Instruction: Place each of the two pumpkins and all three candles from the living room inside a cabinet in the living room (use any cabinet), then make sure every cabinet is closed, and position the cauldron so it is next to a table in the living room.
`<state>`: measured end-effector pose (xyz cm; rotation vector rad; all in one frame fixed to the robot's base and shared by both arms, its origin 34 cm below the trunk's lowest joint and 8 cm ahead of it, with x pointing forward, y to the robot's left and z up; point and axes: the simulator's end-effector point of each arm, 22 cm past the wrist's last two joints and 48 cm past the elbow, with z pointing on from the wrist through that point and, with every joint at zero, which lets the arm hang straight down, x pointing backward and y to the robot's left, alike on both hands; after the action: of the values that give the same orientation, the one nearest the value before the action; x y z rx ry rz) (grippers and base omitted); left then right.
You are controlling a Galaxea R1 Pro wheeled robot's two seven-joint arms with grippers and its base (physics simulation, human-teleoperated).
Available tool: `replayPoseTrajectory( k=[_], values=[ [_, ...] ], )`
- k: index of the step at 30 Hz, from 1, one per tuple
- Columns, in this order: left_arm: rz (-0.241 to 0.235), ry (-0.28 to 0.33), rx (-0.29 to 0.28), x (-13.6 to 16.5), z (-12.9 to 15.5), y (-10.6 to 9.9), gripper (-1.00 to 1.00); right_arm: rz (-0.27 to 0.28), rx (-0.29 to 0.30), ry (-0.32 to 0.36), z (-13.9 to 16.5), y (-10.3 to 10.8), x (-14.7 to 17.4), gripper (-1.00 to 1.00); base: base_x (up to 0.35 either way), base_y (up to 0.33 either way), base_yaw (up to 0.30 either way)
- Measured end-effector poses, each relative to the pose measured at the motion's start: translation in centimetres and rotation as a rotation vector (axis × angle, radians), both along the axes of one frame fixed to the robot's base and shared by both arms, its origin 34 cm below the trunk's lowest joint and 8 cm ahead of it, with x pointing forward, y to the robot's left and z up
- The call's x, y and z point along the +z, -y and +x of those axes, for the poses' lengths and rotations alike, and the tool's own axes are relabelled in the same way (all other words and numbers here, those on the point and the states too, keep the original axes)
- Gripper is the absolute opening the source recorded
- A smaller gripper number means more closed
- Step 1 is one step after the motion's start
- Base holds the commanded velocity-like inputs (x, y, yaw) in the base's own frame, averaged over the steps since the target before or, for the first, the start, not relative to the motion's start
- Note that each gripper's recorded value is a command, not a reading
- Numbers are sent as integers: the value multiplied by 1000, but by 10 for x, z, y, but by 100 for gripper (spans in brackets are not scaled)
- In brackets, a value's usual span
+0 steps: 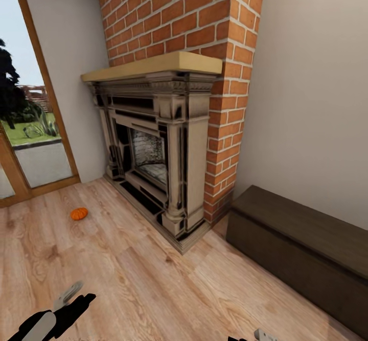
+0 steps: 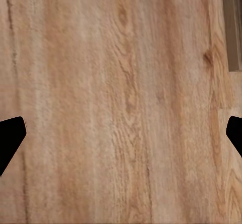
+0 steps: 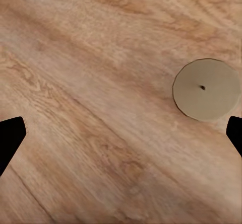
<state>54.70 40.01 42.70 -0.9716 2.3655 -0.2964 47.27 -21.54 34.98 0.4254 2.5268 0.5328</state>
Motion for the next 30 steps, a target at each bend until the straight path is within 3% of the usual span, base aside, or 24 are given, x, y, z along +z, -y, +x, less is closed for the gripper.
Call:
replayPoseTrajectory(
  k=[13,30],
  values=[
    [0,-6,1,-3,-1,0,100,0,0,-6,-2,0,-2,100,1,141,11],
    [0,-5,0,-2,-1,0,100,0,0,-4,-2,0,-2,100,130,-18,0]
  ],
)
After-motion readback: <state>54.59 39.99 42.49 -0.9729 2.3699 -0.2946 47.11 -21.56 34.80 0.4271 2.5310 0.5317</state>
